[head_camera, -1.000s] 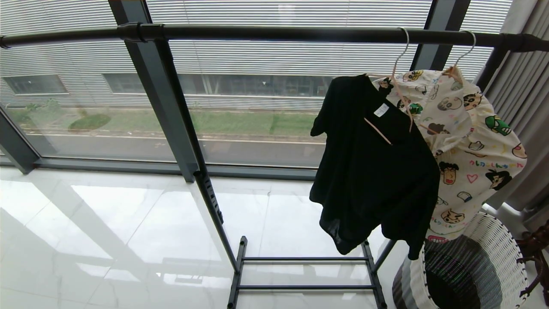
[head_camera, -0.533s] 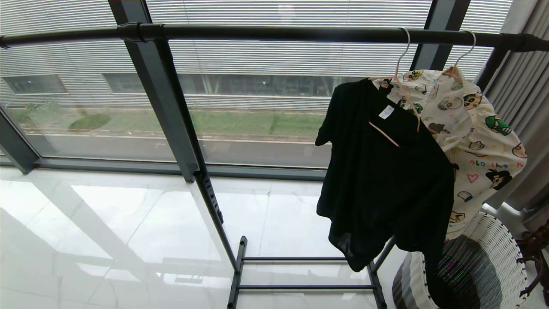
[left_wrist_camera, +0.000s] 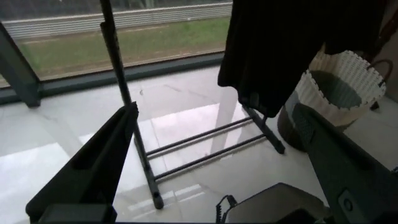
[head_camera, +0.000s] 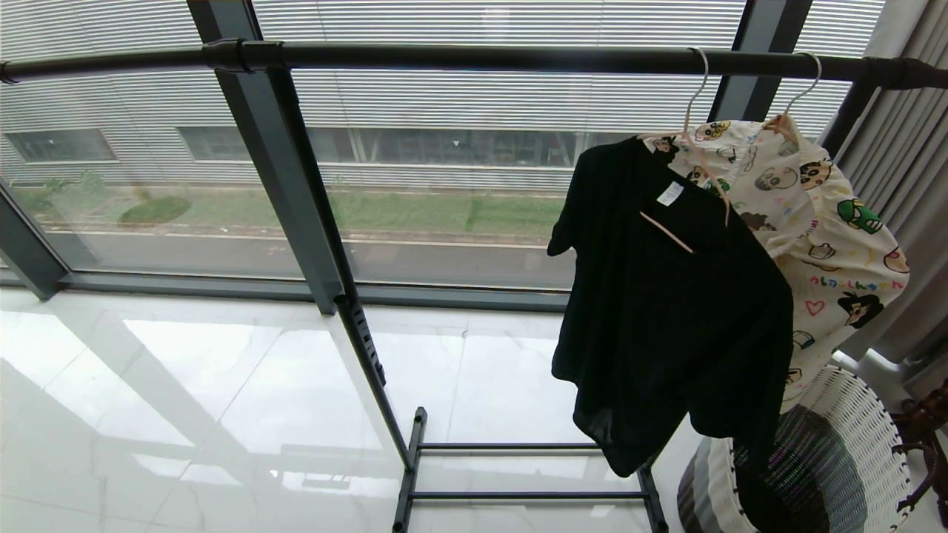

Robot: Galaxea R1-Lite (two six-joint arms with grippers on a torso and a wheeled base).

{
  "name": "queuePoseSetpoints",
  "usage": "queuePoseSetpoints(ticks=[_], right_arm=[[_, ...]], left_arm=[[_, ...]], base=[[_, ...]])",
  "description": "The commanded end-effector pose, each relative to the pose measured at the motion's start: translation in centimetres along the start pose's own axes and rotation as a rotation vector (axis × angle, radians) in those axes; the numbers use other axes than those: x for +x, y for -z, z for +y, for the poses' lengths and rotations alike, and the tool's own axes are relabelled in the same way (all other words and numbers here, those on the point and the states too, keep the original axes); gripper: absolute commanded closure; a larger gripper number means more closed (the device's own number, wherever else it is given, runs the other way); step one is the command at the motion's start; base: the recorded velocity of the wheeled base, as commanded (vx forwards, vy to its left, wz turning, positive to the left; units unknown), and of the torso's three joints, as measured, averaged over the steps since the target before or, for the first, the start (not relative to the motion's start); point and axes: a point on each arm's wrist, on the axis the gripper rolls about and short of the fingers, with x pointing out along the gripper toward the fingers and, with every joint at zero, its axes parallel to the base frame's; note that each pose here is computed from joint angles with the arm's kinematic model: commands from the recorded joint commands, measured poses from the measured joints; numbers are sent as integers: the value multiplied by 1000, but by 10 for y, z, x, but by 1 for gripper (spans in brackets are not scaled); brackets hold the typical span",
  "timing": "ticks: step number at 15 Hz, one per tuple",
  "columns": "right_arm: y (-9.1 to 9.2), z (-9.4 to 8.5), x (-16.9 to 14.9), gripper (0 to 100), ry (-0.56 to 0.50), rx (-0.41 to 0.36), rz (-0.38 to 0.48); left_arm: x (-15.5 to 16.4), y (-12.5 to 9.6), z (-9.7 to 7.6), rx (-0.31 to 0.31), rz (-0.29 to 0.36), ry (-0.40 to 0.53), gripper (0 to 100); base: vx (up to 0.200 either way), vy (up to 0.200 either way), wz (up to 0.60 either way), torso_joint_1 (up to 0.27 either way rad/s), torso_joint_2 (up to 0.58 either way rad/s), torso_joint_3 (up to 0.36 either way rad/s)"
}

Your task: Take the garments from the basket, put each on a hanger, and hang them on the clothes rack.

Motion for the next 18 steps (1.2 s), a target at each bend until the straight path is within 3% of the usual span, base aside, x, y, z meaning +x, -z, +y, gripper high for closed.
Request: queuePoseSetpoints(ticks=[1, 2, 5, 7, 8, 9, 10, 11, 13, 14, 16, 18], right_arm=[[0, 0, 1, 0, 0, -1, 7], [0, 0, 1, 0, 0, -1, 5], [0, 0, 1, 0, -1, -2, 8], [1, 0, 1, 0, -3, -1, 20], [3, 1, 1, 0, -5, -4, 35], [3, 1, 0, 0, -6, -7, 39], [3, 1, 0, 0, -6, -5, 39], [3, 1, 0, 0, -6, -5, 39], [3, 1, 0, 0, -3, -5, 38], [3, 1, 0, 0, -3, -5, 38], [3, 1, 0, 0, -3, -4, 40], [4, 1, 0, 0, -3, -6, 41]], left_arm=[[4, -1, -2, -16, 67, -189, 0], [1, 0, -3, -21, 25, -281, 0], [-1, 1, 0, -29, 41, -552, 0], [0, 0, 1, -23, 51, -538, 0], [6, -2, 2, -11, 121, -502, 0], [13, -4, 3, 28, 221, -530, 0], [15, -4, 3, 79, 271, -564, 0], [15, -4, 3, 84, 278, -590, 0], [8, -4, 0, 46, 228, -809, 0], [4, -3, -3, 46, 170, -793, 0], [-5, 1, -9, 53, -18, -553, 0], [-4, 2, -13, 30, -51, -399, 0]], base=[[0, 0, 0, 0, 0, 0], [0, 0, 0, 0, 0, 0], [0, 0, 0, 0, 0, 0], [0, 0, 0, 0, 0, 0], [0, 0, 0, 0, 0, 0], [0, 0, 0, 0, 0, 0], [0, 0, 0, 0, 0, 0], [0, 0, 0, 0, 0, 0], [0, 0, 0, 0, 0, 0], [0, 0, 0, 0, 0, 0], [0, 0, 0, 0, 0, 0], [0, 0, 0, 0, 0, 0]])
